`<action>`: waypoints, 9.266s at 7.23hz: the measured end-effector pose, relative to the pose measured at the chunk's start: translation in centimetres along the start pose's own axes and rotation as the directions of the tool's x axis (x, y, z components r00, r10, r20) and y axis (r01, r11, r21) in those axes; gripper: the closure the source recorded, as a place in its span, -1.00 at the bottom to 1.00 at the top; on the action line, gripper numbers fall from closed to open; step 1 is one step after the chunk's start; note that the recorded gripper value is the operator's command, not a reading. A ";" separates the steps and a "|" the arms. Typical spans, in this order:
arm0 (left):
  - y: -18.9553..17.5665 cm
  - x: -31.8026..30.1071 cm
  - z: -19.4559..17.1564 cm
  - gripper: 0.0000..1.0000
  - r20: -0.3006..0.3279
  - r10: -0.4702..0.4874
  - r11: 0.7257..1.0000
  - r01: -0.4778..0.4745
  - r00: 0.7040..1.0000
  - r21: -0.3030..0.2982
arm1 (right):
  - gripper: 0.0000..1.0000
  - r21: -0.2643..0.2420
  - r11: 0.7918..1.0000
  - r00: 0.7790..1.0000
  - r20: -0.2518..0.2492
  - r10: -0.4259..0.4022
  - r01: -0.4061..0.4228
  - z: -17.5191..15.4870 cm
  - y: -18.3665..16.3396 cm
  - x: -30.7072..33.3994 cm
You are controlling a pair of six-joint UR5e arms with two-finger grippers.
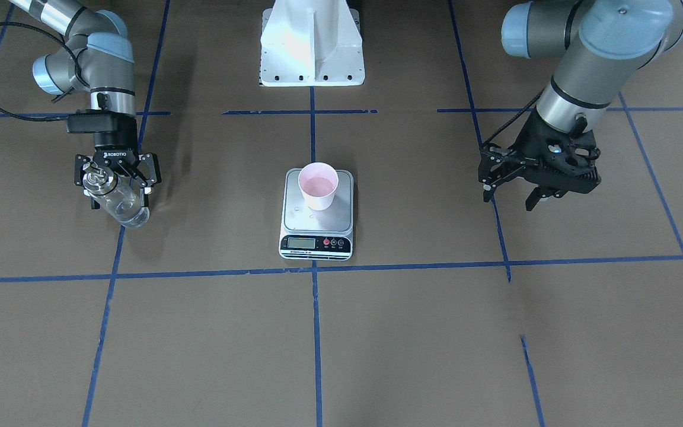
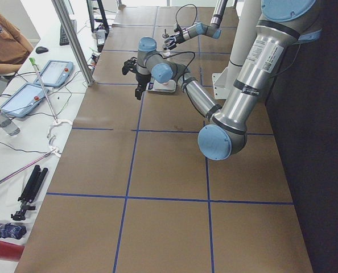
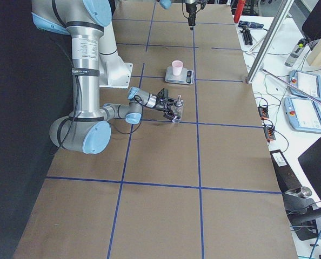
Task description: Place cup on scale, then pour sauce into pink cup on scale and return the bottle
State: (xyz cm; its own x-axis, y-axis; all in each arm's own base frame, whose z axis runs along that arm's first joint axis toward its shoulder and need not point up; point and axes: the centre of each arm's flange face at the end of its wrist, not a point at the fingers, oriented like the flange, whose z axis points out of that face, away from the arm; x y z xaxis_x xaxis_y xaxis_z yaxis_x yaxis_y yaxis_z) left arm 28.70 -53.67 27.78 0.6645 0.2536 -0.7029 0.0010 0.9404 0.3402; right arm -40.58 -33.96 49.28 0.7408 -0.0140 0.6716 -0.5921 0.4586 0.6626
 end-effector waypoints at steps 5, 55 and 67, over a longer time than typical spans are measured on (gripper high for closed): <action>0.0 0.3 -0.4 -0.52 -0.004 -0.002 1.000 0.002 1.000 0.007 | -1.00 -0.021 1.000 0.999 0.042 0.008 -0.007 -2.7 0.4 -0.8; 15.8 -44.6 -6.5 -1.00 0.071 -0.218 0.955 0.228 0.973 -0.192 | -1.00 -0.882 0.392 0.965 0.239 -0.106 0.262 9.0 -27.3 40.5; 16.1 -45.2 -5.9 -1.00 0.069 -0.234 0.949 0.243 0.970 -0.201 | -1.00 -0.887 0.455 0.995 0.098 0.021 0.078 10.2 -26.5 41.0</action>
State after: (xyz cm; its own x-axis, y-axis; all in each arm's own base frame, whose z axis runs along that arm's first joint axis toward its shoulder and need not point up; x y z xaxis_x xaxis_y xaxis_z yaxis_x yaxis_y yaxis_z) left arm -5.70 -48.70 61.34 0.6961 0.0104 -0.7179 0.0126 0.9996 0.0267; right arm 2.19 -55.74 62.64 0.6932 -0.0915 0.7150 0.0694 0.9958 0.0601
